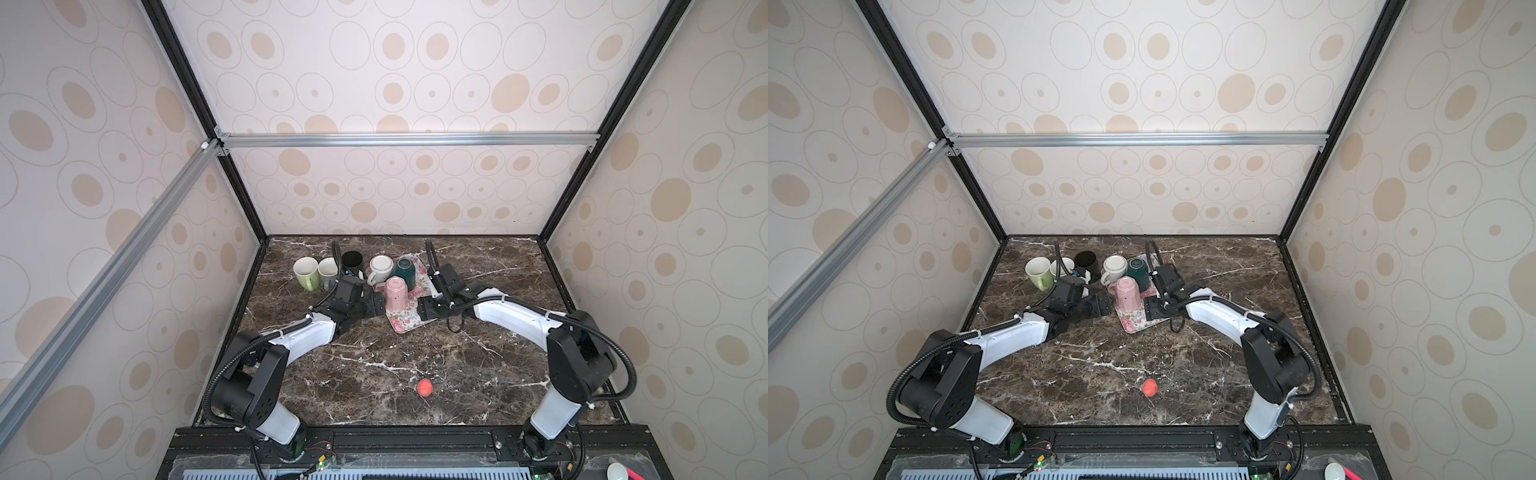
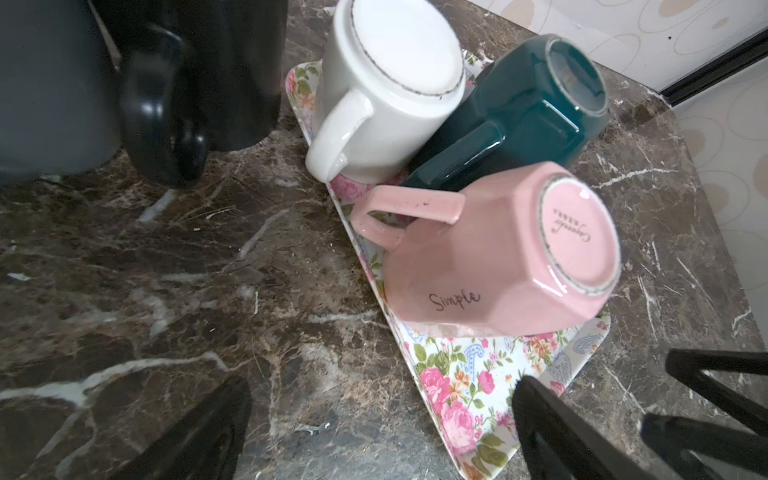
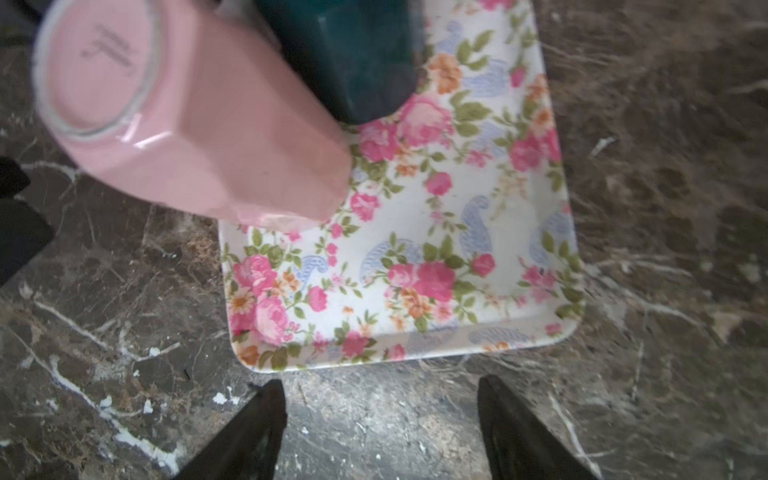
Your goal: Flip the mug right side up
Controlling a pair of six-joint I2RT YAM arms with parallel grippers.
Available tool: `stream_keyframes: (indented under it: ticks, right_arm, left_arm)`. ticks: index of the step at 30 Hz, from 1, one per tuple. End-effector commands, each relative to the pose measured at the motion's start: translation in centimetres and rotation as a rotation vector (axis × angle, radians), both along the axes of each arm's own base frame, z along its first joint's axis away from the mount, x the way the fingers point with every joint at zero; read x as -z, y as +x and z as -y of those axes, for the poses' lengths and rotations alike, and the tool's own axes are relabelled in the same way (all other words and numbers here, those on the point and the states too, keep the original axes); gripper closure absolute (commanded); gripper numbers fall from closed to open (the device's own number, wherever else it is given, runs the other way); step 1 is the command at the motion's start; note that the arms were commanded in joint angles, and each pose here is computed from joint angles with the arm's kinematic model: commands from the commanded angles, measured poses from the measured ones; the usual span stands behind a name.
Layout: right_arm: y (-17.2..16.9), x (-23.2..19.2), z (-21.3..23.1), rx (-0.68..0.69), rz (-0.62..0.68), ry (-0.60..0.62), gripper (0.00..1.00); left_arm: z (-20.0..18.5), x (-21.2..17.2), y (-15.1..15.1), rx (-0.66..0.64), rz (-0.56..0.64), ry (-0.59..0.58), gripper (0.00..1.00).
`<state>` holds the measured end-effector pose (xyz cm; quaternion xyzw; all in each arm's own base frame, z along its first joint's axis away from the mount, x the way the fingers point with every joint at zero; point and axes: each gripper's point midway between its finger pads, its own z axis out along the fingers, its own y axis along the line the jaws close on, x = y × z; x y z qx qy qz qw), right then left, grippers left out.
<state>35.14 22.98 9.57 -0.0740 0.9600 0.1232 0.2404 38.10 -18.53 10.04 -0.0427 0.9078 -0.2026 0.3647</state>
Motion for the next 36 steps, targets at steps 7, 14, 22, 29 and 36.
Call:
stream_keyframes:
  ticks: [7, 14, 22, 29, 36]
  right_arm:
    - [-0.6, 2.8, 0.6, 0.189, -0.091, 0.124, 0.33]
    - [0.6, 4.2, 1.0, 0.321, -0.123, 0.104, 0.37]
    - [0.7, 5.4, 2.2, 0.431, -0.136, 0.076, 0.43]
    - [0.7, 6.1, 1.9, 0.447, -0.157, 0.041, 0.49]
    - [0.6, 6.7, 2.1, 0.454, -0.172, 0.001, 0.51]
  left_arm:
    - [0.2, -2.4, 0.4, -0.006, 0.07, -0.046, 0.02]
    - [-0.7, -2.7, -0.6, -0.016, 0.094, -0.038, 0.02]
    - [-1.1, -2.8, -1.5, -0.006, 0.107, -0.031, 0.02]
    - [-1.2, -2.4, -1.8, 0.0, 0.103, -0.022, 0.02]
    - [-1.3, -2.1, -2.0, 0.003, 0.101, -0.022, 0.02]
